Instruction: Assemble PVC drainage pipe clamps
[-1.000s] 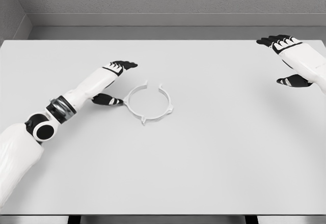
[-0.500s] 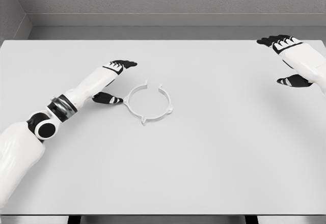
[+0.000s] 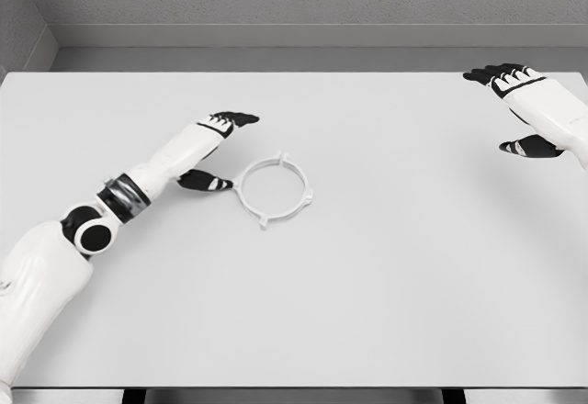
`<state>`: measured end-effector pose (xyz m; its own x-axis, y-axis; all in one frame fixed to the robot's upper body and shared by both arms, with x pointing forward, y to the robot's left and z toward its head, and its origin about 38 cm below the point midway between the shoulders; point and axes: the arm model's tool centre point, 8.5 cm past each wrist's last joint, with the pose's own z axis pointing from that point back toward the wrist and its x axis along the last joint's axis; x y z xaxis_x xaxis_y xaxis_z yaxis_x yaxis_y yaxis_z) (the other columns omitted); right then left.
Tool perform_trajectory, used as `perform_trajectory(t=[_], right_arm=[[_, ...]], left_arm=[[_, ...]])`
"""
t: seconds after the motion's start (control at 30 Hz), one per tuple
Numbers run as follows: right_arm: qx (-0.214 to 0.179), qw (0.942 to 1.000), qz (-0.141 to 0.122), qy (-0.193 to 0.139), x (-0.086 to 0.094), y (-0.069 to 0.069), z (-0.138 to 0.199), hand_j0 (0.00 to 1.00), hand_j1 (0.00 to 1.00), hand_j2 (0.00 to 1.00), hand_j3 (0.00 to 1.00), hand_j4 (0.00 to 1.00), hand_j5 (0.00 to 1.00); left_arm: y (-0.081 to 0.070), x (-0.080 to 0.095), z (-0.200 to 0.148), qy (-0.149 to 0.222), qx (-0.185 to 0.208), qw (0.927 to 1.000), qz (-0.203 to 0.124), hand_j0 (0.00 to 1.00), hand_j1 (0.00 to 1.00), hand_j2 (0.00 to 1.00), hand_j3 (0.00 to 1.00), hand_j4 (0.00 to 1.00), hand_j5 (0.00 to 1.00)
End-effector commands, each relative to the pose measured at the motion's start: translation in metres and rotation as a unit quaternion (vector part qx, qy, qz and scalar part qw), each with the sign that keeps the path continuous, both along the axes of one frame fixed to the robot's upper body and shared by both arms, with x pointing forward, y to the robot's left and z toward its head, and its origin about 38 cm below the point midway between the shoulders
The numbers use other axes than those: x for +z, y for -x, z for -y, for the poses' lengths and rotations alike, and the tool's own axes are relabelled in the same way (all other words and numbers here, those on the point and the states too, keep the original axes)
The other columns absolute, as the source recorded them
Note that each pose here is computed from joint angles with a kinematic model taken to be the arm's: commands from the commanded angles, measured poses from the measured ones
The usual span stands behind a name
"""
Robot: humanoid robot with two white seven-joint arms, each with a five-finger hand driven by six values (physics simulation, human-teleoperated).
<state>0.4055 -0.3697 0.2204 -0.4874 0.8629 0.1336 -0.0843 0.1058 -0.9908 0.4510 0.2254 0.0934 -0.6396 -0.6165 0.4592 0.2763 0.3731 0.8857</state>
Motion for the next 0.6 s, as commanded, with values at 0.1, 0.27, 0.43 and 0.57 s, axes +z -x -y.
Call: perform_trajectory(t=[0.1,0.27,0.43,0.57], right_arm=[[-0.001,1.0,0.0,-0.004,0.0,0.0,0.001,1.0,1.0,1.0,1.0,1.0,1.0],[-0.001,1.0,0.0,-0.003,0.0,0.0,0.001,1.0,1.0,1.0,1.0,1.0,1.0],[0.0,1.0,0.0,-0.004,0.0,0.0,0.0,1.0,1.0,1.0,1.0,1.0,1.0],[-0.001,1.0,0.0,-0.004,0.0,0.0,0.001,1.0,1.0,1.0,1.0,1.0,1.0]], left_arm=[[0.0,0.001,0.004,0.008,-0.002,1.0,0.001,1.0,1.0,1.0,1.0,1.0,1.0],[-0.002,0.003,0.001,0.007,0.001,1.0,0.002,1.0,1.0,1.0,1.0,1.0,1.0],[-0.009,0.021,-0.051,-0.027,0.034,0.9989,0.017,1.0,1.0,1.0,1.0,1.0,1.0],[-0.007,0.057,-0.12,-0.055,0.083,0.994,0.046,1.0,1.0,1.0,1.0,1.0,1.0]])
